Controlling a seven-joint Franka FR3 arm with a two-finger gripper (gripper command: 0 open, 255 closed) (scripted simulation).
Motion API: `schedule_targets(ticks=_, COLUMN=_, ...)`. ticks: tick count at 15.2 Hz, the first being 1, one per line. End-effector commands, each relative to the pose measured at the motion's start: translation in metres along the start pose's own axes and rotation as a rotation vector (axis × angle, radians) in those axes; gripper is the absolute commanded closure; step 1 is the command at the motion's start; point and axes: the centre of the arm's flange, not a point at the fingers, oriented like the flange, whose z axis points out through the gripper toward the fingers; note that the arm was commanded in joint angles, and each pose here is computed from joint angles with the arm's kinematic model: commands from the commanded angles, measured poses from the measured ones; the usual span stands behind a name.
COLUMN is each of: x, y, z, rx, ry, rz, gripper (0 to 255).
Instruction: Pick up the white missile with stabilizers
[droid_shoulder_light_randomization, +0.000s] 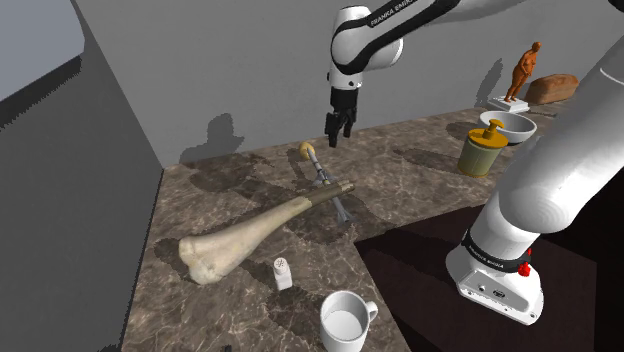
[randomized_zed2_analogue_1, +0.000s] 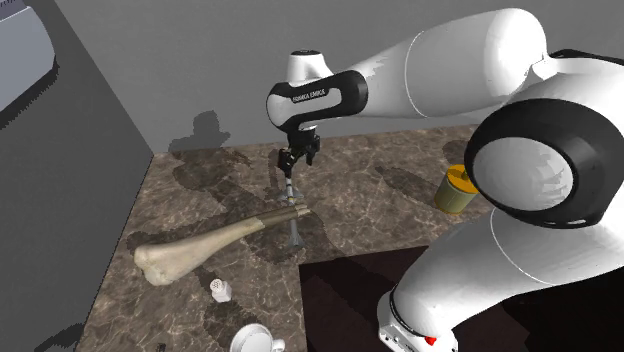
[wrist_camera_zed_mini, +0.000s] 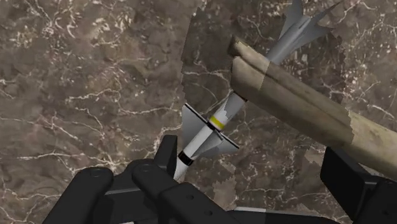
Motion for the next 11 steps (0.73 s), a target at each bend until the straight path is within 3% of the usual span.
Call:
schedule_targets(ticks=1, x=0.013, y=0.008, z=0.023, rx=0.009, ry=-0.021, rz=-0.015, gripper=0)
schedule_targets(ticks=9, x=0.065, y=0.031, z=0.120, rx=0.047, ry=-0.102, rz=-0.071, gripper=0)
schedule_targets(ticks=11, x=0.065, y=0.032, z=0.130, rx=0.047, ry=-0.102, rz=-0.071, gripper=0)
